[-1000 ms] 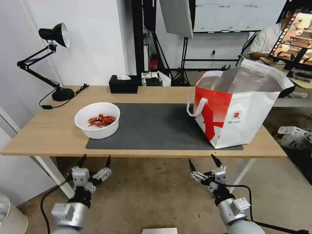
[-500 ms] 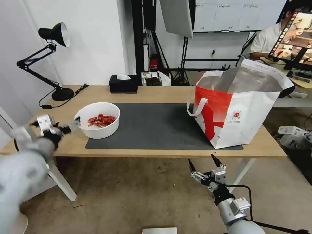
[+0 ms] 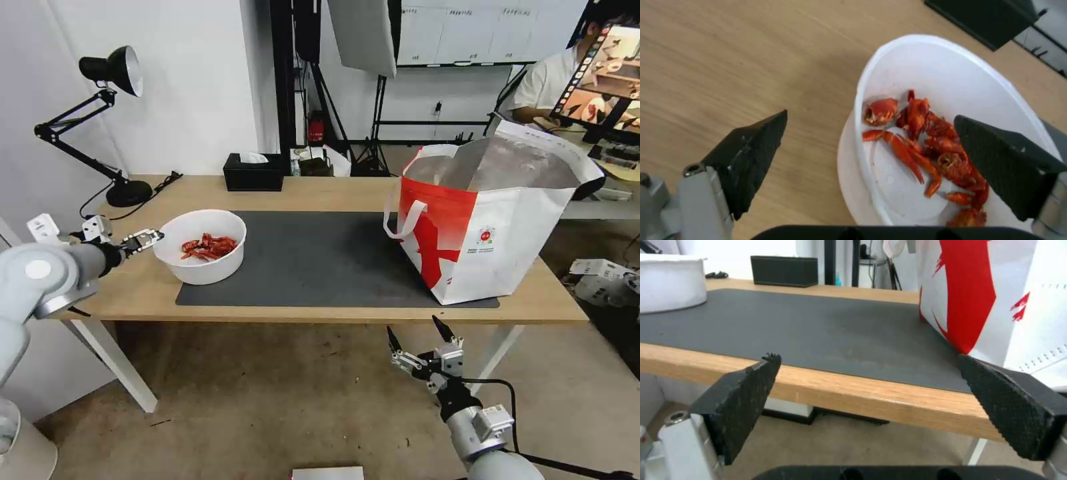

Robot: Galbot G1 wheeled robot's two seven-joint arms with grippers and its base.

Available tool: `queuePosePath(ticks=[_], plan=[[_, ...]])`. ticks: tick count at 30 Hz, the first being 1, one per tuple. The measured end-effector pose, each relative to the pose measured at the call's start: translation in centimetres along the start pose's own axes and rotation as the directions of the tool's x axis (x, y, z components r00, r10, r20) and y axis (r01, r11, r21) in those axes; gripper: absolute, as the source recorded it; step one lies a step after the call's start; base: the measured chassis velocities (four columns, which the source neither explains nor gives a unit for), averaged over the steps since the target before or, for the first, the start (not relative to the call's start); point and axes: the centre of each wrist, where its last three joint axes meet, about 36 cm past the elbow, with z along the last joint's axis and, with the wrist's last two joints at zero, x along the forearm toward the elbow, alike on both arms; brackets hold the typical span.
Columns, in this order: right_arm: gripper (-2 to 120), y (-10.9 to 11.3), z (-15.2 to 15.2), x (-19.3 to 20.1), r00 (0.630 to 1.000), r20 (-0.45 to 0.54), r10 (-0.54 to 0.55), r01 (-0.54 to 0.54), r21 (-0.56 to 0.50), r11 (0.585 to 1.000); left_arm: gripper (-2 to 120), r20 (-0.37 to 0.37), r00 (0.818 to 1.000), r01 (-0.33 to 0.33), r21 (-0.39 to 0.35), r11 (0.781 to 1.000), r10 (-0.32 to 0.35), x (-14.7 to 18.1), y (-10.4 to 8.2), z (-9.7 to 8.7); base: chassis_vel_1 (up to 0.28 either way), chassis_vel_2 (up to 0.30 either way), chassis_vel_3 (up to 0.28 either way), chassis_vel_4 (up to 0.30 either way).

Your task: Pick up the trash from the table and place it into the takeout bag.

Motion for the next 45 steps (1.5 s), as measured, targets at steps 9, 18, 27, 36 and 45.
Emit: queuePosePath(ticks=[9, 18, 27, 36, 45], plan=[[100, 0.0, 0.0, 0.0, 1.000, 0.000, 0.000, 0.000, 0.000, 1.000, 97, -0.104, 0.995, -0.006, -0.014, 1.000, 0.004, -3.3, -1.3, 0.2, 0.000, 0.000, 0.000, 0.000], [100, 0.0, 0.0, 0.0, 1.000, 0.000, 0.000, 0.000, 0.000, 1.000, 64, -0.119, 0.993, 0.003, -0.040, 0.999, -0.008, -3.7, -1.7, 0.9, 0.000, 0.000, 0.000, 0.000], [100, 0.0, 0.0, 0.0, 1.000, 0.000, 0.000, 0.000, 0.000, 1.000, 32, -0.110, 0.994, 0.012, -0.046, 0.999, -0.017, -3.3, -1.4, 1.0, 0.000, 0.000, 0.000, 0.000], [100, 0.0, 0.0, 0.0, 1.000, 0.000, 0.000, 0.000, 0.000, 1.000, 0, -0.102, 0.995, 0.014, -0.042, 0.999, -0.018, -3.0, -1.3, 1.2, 0.000, 0.000, 0.000, 0.000], [100, 0.0, 0.0, 0.0, 1.000, 0.000, 0.000, 0.000, 0.000, 1.000, 0, -0.055, 0.998, 0.010, -0.030, 0.999, -0.012, -1.5, -1.4, 0.7, 0.000, 0.000, 0.000, 0.000]])
